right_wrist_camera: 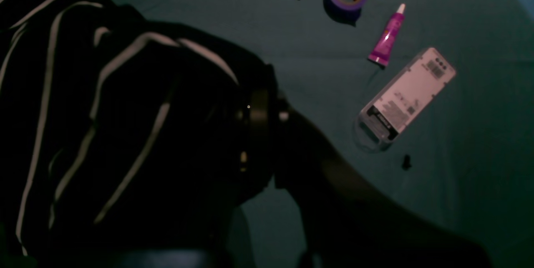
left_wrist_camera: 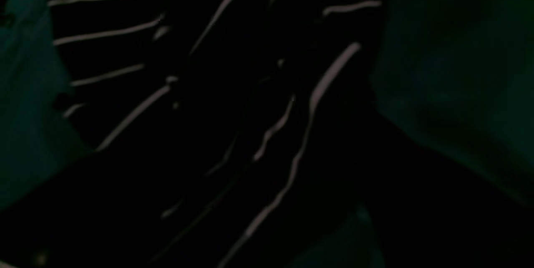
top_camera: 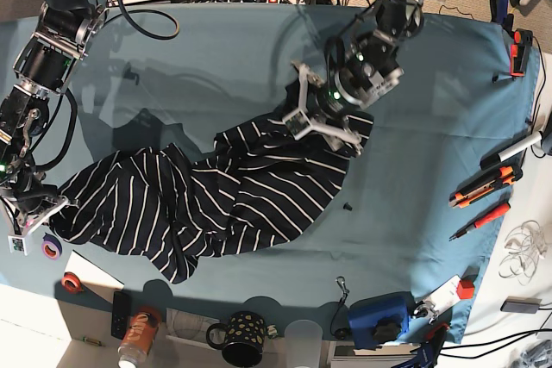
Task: Layout the t-shirt on the table in an organized manner, then fold the t-shirt properly
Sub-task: 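Drag the held shirt across the table with the right gripper, then grasp the shirt end with the left gripper and stretch it out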
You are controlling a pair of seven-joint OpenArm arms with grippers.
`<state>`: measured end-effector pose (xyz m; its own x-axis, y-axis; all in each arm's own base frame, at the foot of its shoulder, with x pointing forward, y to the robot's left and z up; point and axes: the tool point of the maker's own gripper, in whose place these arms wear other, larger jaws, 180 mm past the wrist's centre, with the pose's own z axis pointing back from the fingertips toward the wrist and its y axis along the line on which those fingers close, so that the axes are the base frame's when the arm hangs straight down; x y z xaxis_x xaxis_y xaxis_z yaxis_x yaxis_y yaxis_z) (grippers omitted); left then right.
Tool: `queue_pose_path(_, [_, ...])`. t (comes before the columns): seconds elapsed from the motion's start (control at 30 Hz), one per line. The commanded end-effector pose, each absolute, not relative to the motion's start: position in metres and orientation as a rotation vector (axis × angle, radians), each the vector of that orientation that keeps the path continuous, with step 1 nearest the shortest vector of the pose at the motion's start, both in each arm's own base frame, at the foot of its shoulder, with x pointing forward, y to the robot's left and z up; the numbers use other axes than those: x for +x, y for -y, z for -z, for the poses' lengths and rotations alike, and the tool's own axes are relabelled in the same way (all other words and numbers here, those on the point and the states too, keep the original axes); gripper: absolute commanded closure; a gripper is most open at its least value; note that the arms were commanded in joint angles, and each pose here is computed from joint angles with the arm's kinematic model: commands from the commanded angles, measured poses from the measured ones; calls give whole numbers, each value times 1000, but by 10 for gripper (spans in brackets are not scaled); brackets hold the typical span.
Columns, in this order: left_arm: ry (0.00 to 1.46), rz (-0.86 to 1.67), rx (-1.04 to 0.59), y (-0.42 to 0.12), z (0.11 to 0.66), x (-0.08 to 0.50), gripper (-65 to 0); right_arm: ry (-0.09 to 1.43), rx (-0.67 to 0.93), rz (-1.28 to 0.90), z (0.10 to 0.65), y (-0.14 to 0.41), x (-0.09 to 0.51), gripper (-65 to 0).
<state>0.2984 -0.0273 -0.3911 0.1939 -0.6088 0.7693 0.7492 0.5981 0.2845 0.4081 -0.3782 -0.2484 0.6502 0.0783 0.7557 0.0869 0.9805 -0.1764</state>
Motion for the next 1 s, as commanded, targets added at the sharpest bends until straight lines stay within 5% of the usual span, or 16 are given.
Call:
queue_pose_path(0.0, [968, 960, -127, 20, 391, 304, -321, 932, -229, 5, 223, 386, 415, 0])
queue_pose_path(0.13, [951, 869, -104, 11, 388, 315, -6, 937, -230, 4, 222, 386, 416, 0])
queue_pose_path(0.43, [952, 640, 233, -56, 329, 376, 0, 940, -227, -28, 222, 383, 417, 0])
queue_pose_path(0.7, [1048, 482, 236, -131, 276, 421, 0, 940, -227, -28, 222, 383, 417, 0])
queue_pose_path(0.97, [974, 371, 194, -200, 282, 410, 0, 988, -179, -28, 216, 374, 423, 0])
